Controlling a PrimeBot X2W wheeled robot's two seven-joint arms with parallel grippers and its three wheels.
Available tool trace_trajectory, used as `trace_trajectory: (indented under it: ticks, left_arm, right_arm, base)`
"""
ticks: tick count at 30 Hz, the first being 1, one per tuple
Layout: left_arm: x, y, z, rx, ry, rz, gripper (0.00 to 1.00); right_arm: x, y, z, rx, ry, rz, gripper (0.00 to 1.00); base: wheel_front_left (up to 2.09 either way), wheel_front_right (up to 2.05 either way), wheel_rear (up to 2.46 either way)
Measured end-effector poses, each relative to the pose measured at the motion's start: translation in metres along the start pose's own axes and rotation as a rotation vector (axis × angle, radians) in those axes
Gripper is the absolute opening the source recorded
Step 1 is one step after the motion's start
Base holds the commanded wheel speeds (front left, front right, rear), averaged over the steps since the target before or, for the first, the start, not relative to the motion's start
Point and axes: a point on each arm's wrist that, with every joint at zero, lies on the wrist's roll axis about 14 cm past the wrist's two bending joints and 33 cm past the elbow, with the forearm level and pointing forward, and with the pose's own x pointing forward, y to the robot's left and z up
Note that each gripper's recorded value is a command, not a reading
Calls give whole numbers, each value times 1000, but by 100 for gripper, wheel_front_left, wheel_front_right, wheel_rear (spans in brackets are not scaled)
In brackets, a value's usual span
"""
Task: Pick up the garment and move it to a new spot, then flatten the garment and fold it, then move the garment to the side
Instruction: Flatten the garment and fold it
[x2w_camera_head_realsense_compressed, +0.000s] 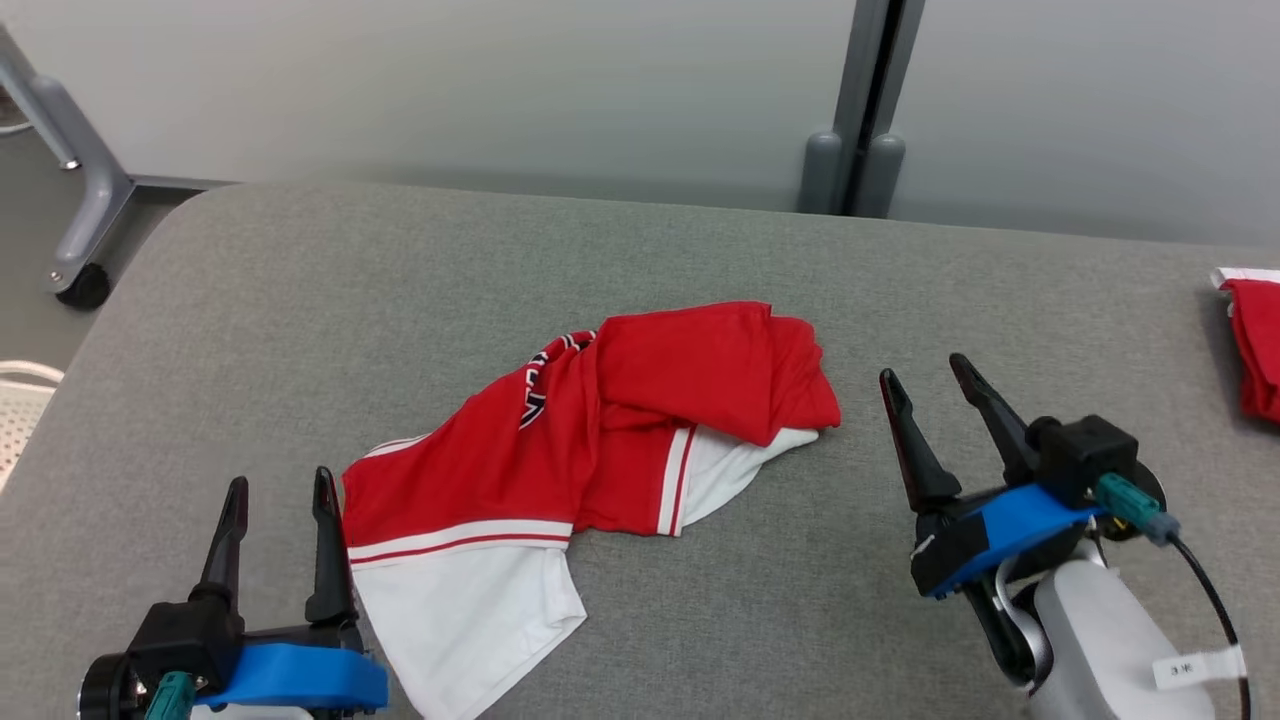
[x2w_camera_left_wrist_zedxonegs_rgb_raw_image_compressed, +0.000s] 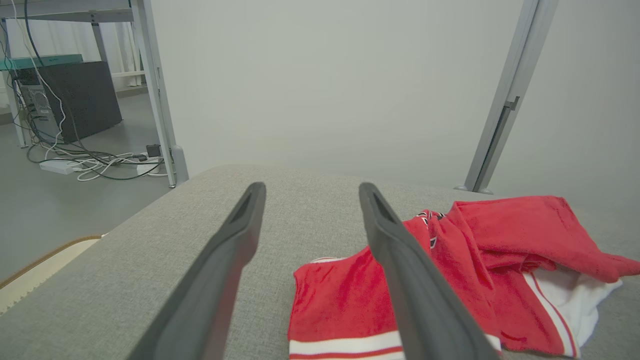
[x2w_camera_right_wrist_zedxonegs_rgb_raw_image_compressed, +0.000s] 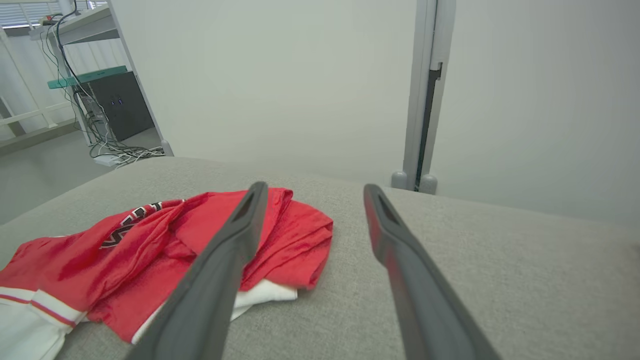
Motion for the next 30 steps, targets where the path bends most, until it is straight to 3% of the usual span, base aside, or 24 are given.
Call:
trace_trajectory:
  ticks: [13, 30]
  left_arm:
    - [0, 19, -10, -24, 39, 79, 100]
    - [8, 24, -20, -36, 80, 119, 100]
  right_arm:
    - [80, 37, -46, -21, 172, 155, 100]
    - [121, 56, -104, -18, 346, 227, 100]
  base:
    - [0, 0, 0]
    - [0, 0, 0]
